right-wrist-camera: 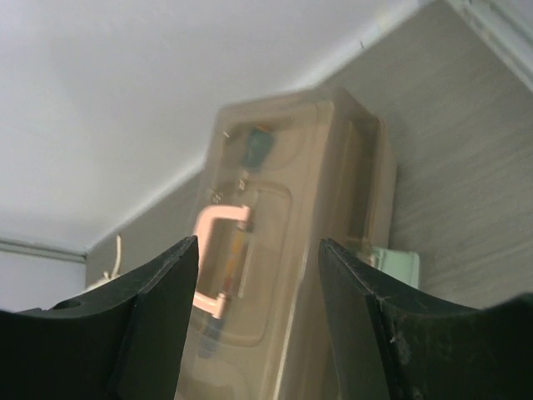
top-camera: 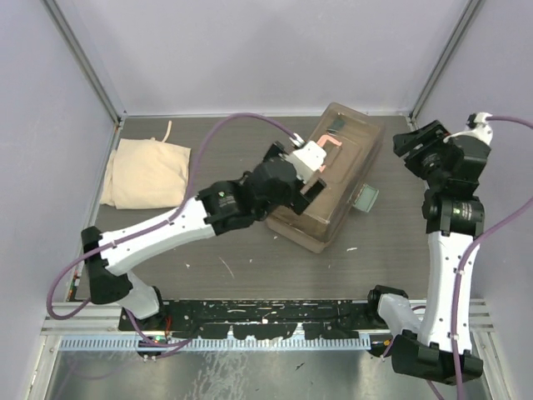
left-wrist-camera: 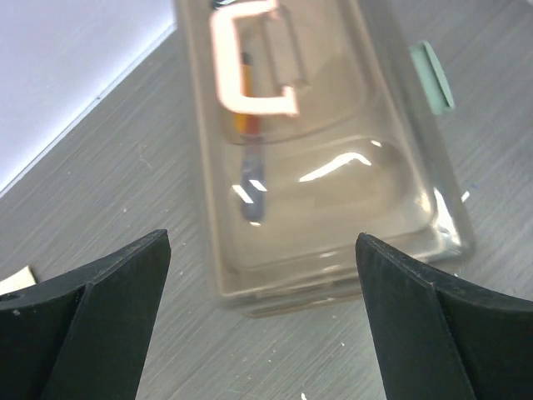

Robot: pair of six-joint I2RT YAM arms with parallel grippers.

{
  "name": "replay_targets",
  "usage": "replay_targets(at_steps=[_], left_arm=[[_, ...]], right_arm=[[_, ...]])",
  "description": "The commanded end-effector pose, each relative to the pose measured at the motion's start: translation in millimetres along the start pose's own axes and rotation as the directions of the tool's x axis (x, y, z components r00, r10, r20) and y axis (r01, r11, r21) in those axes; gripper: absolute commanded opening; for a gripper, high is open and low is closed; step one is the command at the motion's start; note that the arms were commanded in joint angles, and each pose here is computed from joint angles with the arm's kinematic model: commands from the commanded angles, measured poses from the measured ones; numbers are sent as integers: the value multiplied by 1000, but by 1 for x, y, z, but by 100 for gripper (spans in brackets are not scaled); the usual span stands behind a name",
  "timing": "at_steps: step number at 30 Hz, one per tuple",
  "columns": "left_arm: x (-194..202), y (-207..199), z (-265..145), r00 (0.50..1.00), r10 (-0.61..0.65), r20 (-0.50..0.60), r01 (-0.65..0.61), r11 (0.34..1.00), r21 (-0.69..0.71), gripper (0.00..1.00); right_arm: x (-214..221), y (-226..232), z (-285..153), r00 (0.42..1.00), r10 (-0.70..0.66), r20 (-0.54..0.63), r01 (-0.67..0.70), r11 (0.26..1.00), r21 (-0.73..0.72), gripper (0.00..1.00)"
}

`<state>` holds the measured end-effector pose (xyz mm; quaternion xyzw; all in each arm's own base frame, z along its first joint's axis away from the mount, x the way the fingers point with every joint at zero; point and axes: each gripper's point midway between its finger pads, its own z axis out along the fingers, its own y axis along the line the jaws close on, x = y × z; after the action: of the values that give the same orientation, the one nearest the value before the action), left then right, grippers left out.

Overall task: Sort the tools into containers
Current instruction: Close the storage box at the center of the board.

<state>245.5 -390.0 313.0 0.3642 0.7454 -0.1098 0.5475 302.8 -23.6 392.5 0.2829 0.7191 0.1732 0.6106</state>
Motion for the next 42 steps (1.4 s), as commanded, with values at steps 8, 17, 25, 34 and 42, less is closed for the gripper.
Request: replay_targets(at_steps=[8,17,25,34,42], left_arm=[[0,123,14,947,-320,-26,316,943,-101,95],[51,161,31,879,-456,-140,440,888,-135,95],[71,163,45,869,-446,-214,421,894,-153,95],[82,177,40,880,-415,-229,371,904,-212,95],[60,200,34,910,-386,-151,340,903,-262,95]], right_arm=[[98,-95,69,982,94,-164,-56,973,224,64],[169,-98,100,916,121,-383,-90,991,97,62],[196,-81,100,900,73,-431,-60,997,44,62],[228,-29,105,875,-8,-485,-26,998,-63,62],[187,-38,104,923,-102,-372,108,994,-3,63]])
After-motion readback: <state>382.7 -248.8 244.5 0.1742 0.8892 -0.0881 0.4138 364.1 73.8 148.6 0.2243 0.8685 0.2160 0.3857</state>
